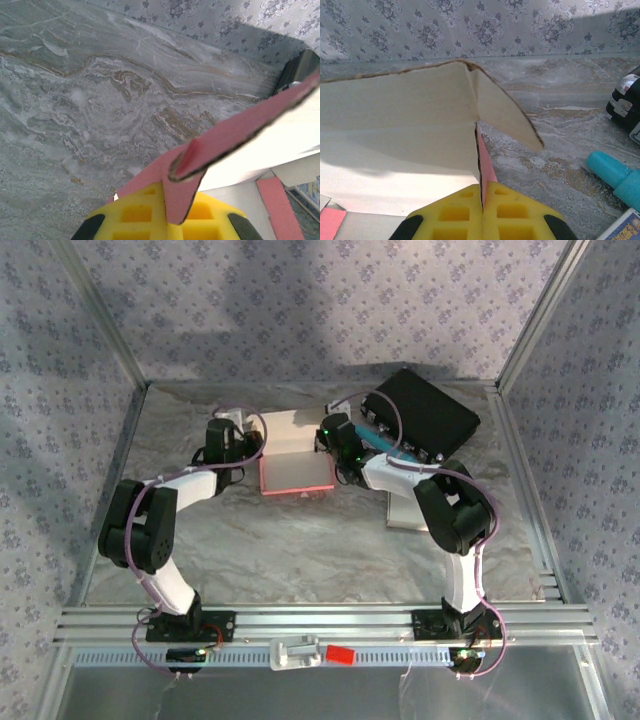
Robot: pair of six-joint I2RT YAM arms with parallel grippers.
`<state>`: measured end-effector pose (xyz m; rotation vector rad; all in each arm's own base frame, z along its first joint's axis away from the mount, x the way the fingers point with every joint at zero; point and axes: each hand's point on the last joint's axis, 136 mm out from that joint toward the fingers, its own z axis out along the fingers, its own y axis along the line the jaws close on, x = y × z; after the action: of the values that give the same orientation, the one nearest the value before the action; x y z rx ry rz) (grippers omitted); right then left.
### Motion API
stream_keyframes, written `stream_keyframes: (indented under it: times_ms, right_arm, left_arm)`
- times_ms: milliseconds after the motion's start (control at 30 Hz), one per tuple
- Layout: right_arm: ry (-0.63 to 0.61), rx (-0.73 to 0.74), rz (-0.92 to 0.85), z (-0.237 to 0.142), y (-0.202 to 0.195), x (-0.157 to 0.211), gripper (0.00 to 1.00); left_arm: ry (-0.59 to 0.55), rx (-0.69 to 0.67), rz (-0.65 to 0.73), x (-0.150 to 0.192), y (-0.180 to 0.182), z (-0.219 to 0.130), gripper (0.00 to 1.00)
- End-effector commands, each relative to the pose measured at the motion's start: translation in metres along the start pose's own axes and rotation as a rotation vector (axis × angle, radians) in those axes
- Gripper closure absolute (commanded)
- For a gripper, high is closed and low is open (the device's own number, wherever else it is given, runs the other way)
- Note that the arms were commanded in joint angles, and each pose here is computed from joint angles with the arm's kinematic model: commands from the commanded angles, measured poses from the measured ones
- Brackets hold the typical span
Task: Fold the paper box
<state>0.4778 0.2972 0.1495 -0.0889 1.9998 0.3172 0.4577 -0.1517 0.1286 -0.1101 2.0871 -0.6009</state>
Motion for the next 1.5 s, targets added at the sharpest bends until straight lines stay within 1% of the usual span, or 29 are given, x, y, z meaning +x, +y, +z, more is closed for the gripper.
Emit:
stream_keyframes:
  times_ms: [0,200,267,300,433,667,767,833,867,967,1000,1033,1167,1367,1467]
  right_arm:
    - [-0.018,-0.146,0.007,-0.013,0.038,-0.003,1.00]
    - [0.002,-0.143,-0.037,-0.014,0.034,0.010,1.00]
    - [-0.005,-0.148,-0.047,-0.017,0.034,0.008,1.00]
    - [0.021,-0.141,-0.067,-0.019,0.029,0.023,1.00]
    - [0.029,-0.122,-0.113,-0.025,0.023,0.034,1.00]
    - [0.040,-0.096,-0.151,-0.033,0.016,0.043,1.00]
    - [0.058,-0.050,-0.123,-0.041,0.009,0.039,0.91]
    - [0.069,-0.038,-0.090,-0.052,0.006,0.032,0.87]
    - [0.076,-0.030,-0.066,-0.059,0.005,0.028,0.81]
    - [0.106,-0.024,0.014,-0.079,0.004,0.022,0.71]
    - [0.125,-0.016,0.048,-0.083,0.002,0.024,0.69]
    - [0.149,-0.003,0.098,-0.089,-0.002,0.027,0.63]
    - [0.212,0.015,0.226,-0.109,-0.010,0.040,0.50]
    - [0.246,0.047,0.353,-0.131,-0.023,0.044,0.47]
    - [0.242,0.056,0.387,-0.144,-0.026,0.033,0.47]
  left_arm:
    - [-0.035,0.205,0.054,-0.004,-0.052,-0.007,0.97]
    - [-0.018,0.206,0.077,0.009,-0.051,-0.010,0.97]
    - [-0.015,0.206,0.087,0.013,-0.051,-0.012,0.97]
    - [-0.015,0.207,0.094,0.016,-0.051,-0.014,0.96]
    - [0.000,0.205,0.118,0.030,-0.049,-0.017,0.96]
    - [0.011,0.169,0.149,0.053,-0.045,-0.025,0.96]
    - [0.028,0.138,0.155,0.061,-0.040,-0.025,0.96]
    - [0.043,0.124,0.168,0.064,-0.041,-0.026,0.97]
    - [0.040,0.120,0.175,0.064,-0.042,-0.026,0.97]
    - [0.044,0.113,0.176,0.065,-0.043,-0.026,0.97]
    - [0.046,0.111,0.179,0.067,-0.043,-0.027,0.98]
    - [0.048,0.107,0.181,0.068,-0.044,-0.026,0.98]
    - [0.052,0.094,0.190,0.072,-0.044,-0.028,0.98]
    - [0.062,0.090,0.210,0.074,-0.048,-0.028,0.98]
    - [0.066,0.079,0.226,0.073,-0.050,-0.028,0.98]
